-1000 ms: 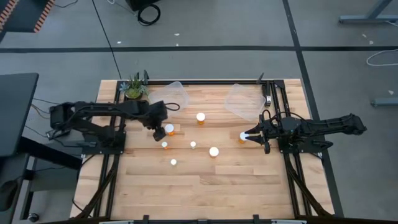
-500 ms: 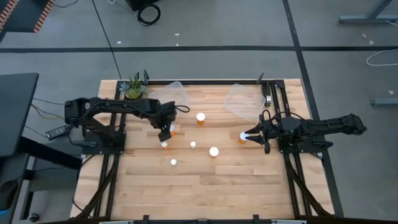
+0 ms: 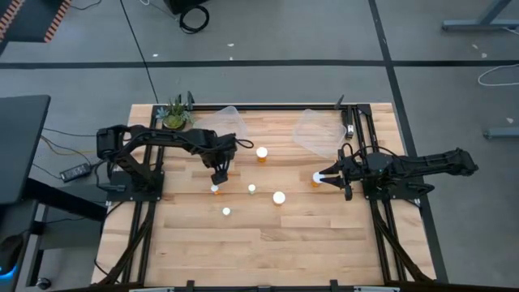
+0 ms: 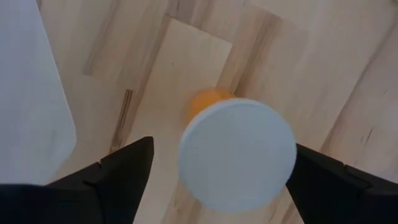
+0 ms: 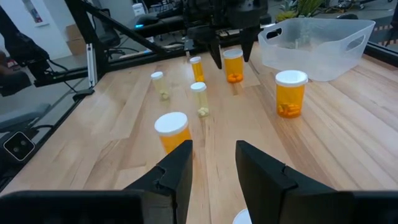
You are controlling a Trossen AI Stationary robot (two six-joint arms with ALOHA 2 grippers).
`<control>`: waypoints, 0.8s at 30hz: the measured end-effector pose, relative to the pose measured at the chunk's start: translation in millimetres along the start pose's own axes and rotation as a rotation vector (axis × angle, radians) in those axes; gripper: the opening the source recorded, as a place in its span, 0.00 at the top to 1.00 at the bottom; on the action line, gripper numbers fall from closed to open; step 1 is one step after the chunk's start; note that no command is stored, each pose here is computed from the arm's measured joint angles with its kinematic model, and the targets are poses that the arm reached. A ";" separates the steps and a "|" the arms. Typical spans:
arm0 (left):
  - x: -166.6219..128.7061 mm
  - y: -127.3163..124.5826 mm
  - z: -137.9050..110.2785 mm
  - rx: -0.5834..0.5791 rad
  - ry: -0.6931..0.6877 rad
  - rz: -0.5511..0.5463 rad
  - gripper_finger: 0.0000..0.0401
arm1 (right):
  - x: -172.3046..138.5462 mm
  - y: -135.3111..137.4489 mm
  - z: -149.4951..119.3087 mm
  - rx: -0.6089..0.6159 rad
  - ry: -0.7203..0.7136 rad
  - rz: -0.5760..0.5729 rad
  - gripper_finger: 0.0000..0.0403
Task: Pick and place medicine bottles into bin by pill shape (circle, oval)
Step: Put the orange capsule bottle into the left transparent bin
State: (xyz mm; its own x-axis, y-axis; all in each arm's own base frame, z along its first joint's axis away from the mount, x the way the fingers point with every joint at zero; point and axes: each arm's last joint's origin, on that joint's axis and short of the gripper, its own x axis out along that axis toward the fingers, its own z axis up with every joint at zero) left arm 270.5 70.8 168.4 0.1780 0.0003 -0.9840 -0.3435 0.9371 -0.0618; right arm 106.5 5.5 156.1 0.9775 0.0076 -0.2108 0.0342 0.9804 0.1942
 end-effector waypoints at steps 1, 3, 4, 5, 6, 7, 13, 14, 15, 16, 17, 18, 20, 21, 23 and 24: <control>0.4 -0.1 1.1 0.000 -0.008 -0.001 0.15 | 0.0 0.0 0.0 0.000 0.000 0.000 0.68; 1.3 -0.2 2.1 0.000 -0.014 -0.002 0.17 | 0.0 0.0 0.0 0.000 0.001 0.000 0.68; 1.2 -0.2 2.2 0.000 -0.015 -0.002 0.18 | 0.0 0.0 0.0 0.000 0.000 0.000 0.68; 1.2 -0.2 2.5 0.000 -0.019 -0.002 0.20 | 0.0 0.0 0.0 0.000 0.000 0.000 0.68; 1.2 -0.2 2.8 0.001 -0.021 -0.003 0.21 | 0.0 0.0 -0.1 0.000 0.001 0.000 0.68; 1.2 -0.3 3.2 0.001 -0.026 -0.003 0.22 | 0.0 0.0 0.0 0.000 0.001 0.000 0.68; 1.1 -0.4 4.6 0.001 -0.040 -0.004 0.33 | 0.0 0.0 0.0 0.000 0.001 0.000 0.68; 1.1 -0.4 4.6 0.001 -0.041 -0.004 0.35 | 0.0 0.0 0.0 0.000 0.001 0.000 0.68; 1.1 -0.4 4.6 0.001 -0.040 -0.004 0.37 | 0.0 0.0 0.0 0.000 0.001 0.000 0.68; 1.1 -0.4 4.5 0.001 -0.040 -0.004 0.39 | 0.0 0.0 -0.1 0.000 0.001 0.000 0.68; 1.1 -0.4 4.5 0.001 -0.040 -0.004 0.41 | 0.0 0.0 0.0 0.000 0.001 -0.001 0.68; 1.1 -0.4 4.5 0.001 -0.040 -0.004 0.43 | 0.0 -0.1 0.0 0.000 0.000 -0.001 0.68; 1.1 -0.4 4.5 0.001 -0.040 -0.004 0.48 | 0.0 0.0 0.0 0.000 0.001 0.000 0.68; 1.1 -0.2 4.6 0.000 -0.040 -0.004 0.49 | 0.0 0.0 0.0 0.000 0.001 0.000 0.68; 1.1 1.1 4.7 -0.005 -0.040 -0.004 0.49 | 0.0 0.0 0.0 0.000 0.001 0.000 0.68; 0.9 2.1 4.8 -0.008 -0.041 -0.003 0.49 | 0.0 0.0 0.0 0.000 0.001 0.000 0.68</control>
State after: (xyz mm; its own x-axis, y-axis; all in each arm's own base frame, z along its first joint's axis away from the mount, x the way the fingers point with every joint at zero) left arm 274.3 74.4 168.2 0.2161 0.0120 -0.9763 -0.3503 0.9343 -0.0660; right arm 106.5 5.5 156.1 0.9774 0.0073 -0.2115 0.0347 0.9804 0.1941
